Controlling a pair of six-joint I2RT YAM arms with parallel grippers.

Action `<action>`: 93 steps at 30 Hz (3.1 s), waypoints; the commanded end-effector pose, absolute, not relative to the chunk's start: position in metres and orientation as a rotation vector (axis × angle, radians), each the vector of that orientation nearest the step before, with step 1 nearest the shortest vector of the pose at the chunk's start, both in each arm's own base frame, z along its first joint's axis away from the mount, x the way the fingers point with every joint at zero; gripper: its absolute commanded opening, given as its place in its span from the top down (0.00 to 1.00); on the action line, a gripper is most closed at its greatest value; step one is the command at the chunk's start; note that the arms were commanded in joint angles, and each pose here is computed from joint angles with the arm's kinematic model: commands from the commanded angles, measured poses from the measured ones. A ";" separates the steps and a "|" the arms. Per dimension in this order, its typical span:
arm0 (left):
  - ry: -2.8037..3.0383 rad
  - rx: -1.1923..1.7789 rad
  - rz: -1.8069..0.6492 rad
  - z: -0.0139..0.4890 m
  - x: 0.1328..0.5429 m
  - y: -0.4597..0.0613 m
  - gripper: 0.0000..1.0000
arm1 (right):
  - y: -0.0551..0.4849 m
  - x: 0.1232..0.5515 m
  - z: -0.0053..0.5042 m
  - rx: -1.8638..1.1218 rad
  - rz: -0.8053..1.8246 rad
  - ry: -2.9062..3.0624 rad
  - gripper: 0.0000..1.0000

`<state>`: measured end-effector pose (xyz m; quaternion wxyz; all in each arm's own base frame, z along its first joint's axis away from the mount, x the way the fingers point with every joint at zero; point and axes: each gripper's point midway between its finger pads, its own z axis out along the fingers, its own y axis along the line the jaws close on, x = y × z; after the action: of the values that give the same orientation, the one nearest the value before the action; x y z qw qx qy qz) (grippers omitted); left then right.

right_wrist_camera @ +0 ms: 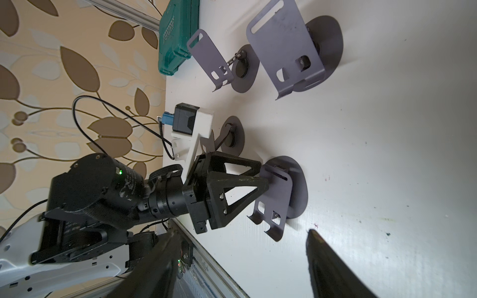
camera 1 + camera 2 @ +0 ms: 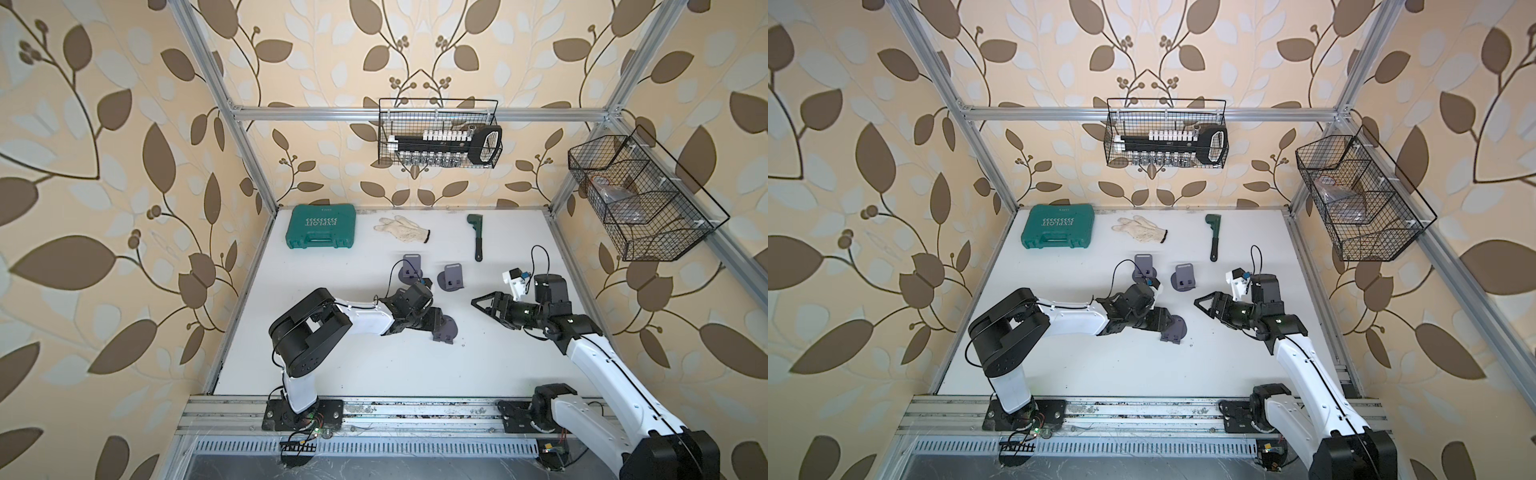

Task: Open the phone stand
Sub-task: Pick up the phone stand at the center of the board.

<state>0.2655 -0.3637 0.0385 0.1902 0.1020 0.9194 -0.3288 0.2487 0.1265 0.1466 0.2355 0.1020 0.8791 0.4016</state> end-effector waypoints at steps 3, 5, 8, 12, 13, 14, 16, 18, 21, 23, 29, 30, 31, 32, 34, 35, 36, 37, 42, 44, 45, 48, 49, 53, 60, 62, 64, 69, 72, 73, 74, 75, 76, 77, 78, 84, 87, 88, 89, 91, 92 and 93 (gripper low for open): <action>2.534 0.326 -0.900 0.045 0.277 -0.366 0.46 | 0.128 0.248 0.145 0.249 1.117 2.405 0.28; 2.517 0.339 -0.897 0.048 0.278 -0.366 0.46 | 0.128 0.248 0.146 0.247 1.117 2.403 0.28; 2.498 0.352 -0.880 0.050 0.281 -0.366 0.45 | 0.128 0.248 0.144 0.252 1.118 2.405 0.28; 2.457 0.370 -0.850 0.055 0.285 -0.364 0.45 | 0.128 0.248 0.144 0.254 1.119 2.405 0.28; 2.449 0.383 -0.852 0.056 0.285 -0.364 0.45 | 0.128 0.248 0.144 0.252 1.119 2.404 0.28; 2.444 0.392 -0.847 0.056 0.285 -0.365 0.45 | 0.128 0.248 0.144 0.252 1.119 2.403 0.28; 2.434 0.405 -0.857 0.057 0.284 -0.366 0.46 | 0.129 0.248 0.144 0.251 1.121 2.404 0.28; 2.409 0.410 -0.872 0.061 0.285 -0.368 0.46 | 0.129 0.248 0.144 0.254 1.124 2.402 0.28; 2.404 0.452 -0.907 0.065 0.282 -0.375 0.46 | 0.128 0.247 0.146 0.253 1.124 2.394 0.28; 2.416 0.472 -0.923 0.063 0.281 -0.380 0.46 | 0.128 0.247 0.146 0.255 1.125 2.393 0.28; 2.420 0.508 -0.989 0.061 0.272 -0.388 0.48 | 0.129 0.246 0.146 0.252 1.126 2.394 0.28; 2.423 0.516 -0.991 0.061 0.270 -0.389 0.48 | 0.129 0.246 0.146 0.254 1.126 2.395 0.28; 2.437 0.514 -0.983 0.059 0.270 -0.389 0.48 | 0.129 0.246 0.145 0.256 1.126 2.398 0.28; 2.446 0.517 -0.977 0.057 0.270 -0.388 0.48 | 0.129 0.246 0.144 0.257 1.126 2.401 0.28; 2.456 0.520 -0.981 0.055 0.269 -0.389 0.49 | 0.129 0.246 0.144 0.258 1.129 2.400 0.28; 2.462 0.520 -0.983 0.053 0.269 -0.390 0.49 | 0.129 0.246 0.144 0.256 1.129 2.400 0.28; 2.470 0.516 -0.980 0.052 0.269 -0.390 0.49 | 0.129 0.245 0.144 0.252 1.131 2.399 0.28; 2.475 0.517 -0.985 0.050 0.268 -0.391 0.49 | 0.129 0.245 0.144 0.253 1.133 2.400 0.28; 2.495 0.511 -1.015 0.048 0.265 -0.393 0.54 | 0.130 0.241 0.141 0.256 1.141 2.406 0.29; 2.512 0.509 -1.025 0.045 0.262 -0.393 0.55 | 0.131 0.237 0.137 0.265 1.154 2.416 0.29; 2.518 0.508 -1.029 0.045 0.261 -0.393 0.55 | 0.131 0.236 0.135 0.268 1.158 2.419 0.30; 2.542 0.503 -1.042 0.041 0.257 -0.393 0.57 | 0.130 0.232 0.130 0.276 1.155 2.427 0.30; 2.554 0.506 -1.050 0.039 0.255 -0.393 0.57 | 0.130 0.232 0.129 0.277 1.153 2.429 0.30; 2.604 0.489 -1.077 0.030 0.250 -0.395 0.68 | 0.129 0.234 0.131 0.279 1.149 2.425 0.31; 2.672 0.476 -1.042 0.018 0.247 -0.392 0.96 | 0.129 0.236 0.133 0.277 1.144 2.422 0.30; 2.677 0.482 -1.048 0.018 0.246 -0.392 1.00 | 0.129 0.236 0.132 0.281 1.143 2.423 0.30; 2.676 0.487 -1.057 0.020 0.245 -0.393 1.00 | 0.129 0.236 0.131 0.287 1.143 2.426 0.31; 2.639 0.478 -1.128 0.051 0.243 -0.395 1.00 | 0.128 0.235 0.141 0.279 1.158 2.413 0.31; 2.582 0.432 -1.217 0.091 0.248 -0.391 1.00 | 0.125 0.233 0.150 0.282 1.155 2.393 0.31; 2.558 0.411 -1.257 0.106 0.251 -0.389 1.00 | 0.123 0.233 0.153 0.292 1.156 2.384 0.32; 2.533 0.394 -1.298 0.121 0.251 -0.388 1.00 | 0.123 0.232 0.156 0.302 1.166 2.375 0.32; 2.513 0.381 -1.328 0.133 0.252 -0.386 1.00 | 0.123 0.231 0.160 0.300 1.177 2.366 0.33; 2.497 0.374 -1.356 0.145 0.251 -0.384 1.00 | 0.123 0.229 0.165 0.295 1.183 2.363 0.34; 2.484 0.370 -1.375 0.156 0.250 -0.383 1.00 | 0.123 0.227 0.170 0.282 1.180 2.360 0.34; 2.471 0.366 -1.385 0.166 0.250 -0.381 1.00 | 0.123 0.225 0.176 0.270 1.175 2.350 0.34; 2.378 0.258 -1.448 0.226 0.254 -0.358 1.00 | 0.125 0.220 0.207 0.207 1.193 2.274 0.35; 2.284 0.210 -1.516 0.263 0.250 -0.346 1.00 | 0.134 0.219 0.228 0.165 1.284 2.230 0.37; 2.252 0.200 -1.534 0.272 0.249 -0.343 1.00 | 0.138 0.218 0.235 0.143 1.320 2.211 0.37; 2.235 0.165 -1.562 0.279 0.249 -0.339 1.00 | 0.140 0.216 0.243 0.127 1.344 2.193 0.38; 2.197 0.147 -1.596 0.290 0.248 -0.334 1.00 | 0.143 0.212 0.256 0.097 1.383 2.151 0.38; 2.175 0.146 -1.617 0.297 0.246 -0.333 1.00 | 0.146 0.209 0.263 0.076 1.420 2.121 0.38; 2.154 0.138 -1.634 0.302 0.246 -0.331 1.00 | 0.149 0.206 0.268 0.058 1.454 2.095 0.38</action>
<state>0.2512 -0.3342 0.2740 0.2098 0.0549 0.8066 -0.5498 0.2159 0.1384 0.2360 0.2810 0.0563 0.8186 0.4978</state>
